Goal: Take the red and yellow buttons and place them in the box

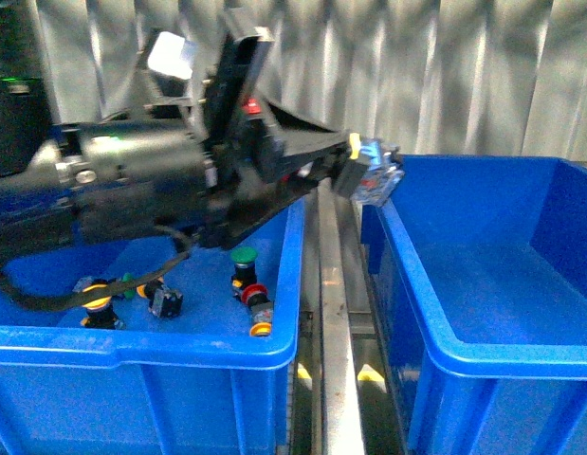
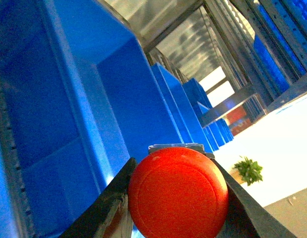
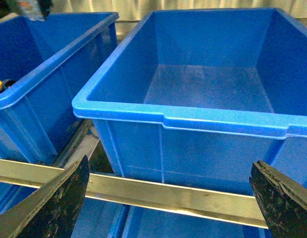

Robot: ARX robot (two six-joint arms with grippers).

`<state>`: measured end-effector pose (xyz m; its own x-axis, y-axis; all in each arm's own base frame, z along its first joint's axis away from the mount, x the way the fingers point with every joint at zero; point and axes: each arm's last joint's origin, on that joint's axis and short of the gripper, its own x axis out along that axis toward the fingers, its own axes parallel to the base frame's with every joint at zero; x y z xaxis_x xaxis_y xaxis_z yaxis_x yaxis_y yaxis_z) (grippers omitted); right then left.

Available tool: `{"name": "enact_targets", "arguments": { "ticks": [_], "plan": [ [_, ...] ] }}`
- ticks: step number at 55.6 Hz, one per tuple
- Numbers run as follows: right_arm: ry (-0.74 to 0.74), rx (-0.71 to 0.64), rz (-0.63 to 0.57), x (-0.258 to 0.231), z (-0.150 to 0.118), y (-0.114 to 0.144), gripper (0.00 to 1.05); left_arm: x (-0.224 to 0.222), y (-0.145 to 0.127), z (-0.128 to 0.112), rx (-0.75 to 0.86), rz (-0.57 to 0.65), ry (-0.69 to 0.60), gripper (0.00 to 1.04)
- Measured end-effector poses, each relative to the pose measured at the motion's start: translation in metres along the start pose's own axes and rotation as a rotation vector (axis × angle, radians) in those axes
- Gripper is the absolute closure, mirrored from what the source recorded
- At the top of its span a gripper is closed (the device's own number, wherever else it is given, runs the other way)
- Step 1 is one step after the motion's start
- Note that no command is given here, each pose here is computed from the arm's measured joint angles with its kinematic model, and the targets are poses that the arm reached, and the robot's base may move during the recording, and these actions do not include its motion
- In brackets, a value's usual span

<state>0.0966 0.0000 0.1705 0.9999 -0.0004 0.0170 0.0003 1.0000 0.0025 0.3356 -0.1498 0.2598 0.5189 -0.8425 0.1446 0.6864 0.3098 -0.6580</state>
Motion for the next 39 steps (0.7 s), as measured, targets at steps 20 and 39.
{"name": "enact_targets", "arguments": {
  "ticks": [20,39],
  "plan": [
    [0.0,0.0,0.0,0.0,0.0,0.0,0.07,0.117,0.006,0.001,0.03,-0.089,0.148,0.72],
    [0.0,0.0,0.0,0.0,0.0,0.0,0.07,0.166,-0.02,-0.008,0.061,-0.197,0.197,0.72]
  ]
}}
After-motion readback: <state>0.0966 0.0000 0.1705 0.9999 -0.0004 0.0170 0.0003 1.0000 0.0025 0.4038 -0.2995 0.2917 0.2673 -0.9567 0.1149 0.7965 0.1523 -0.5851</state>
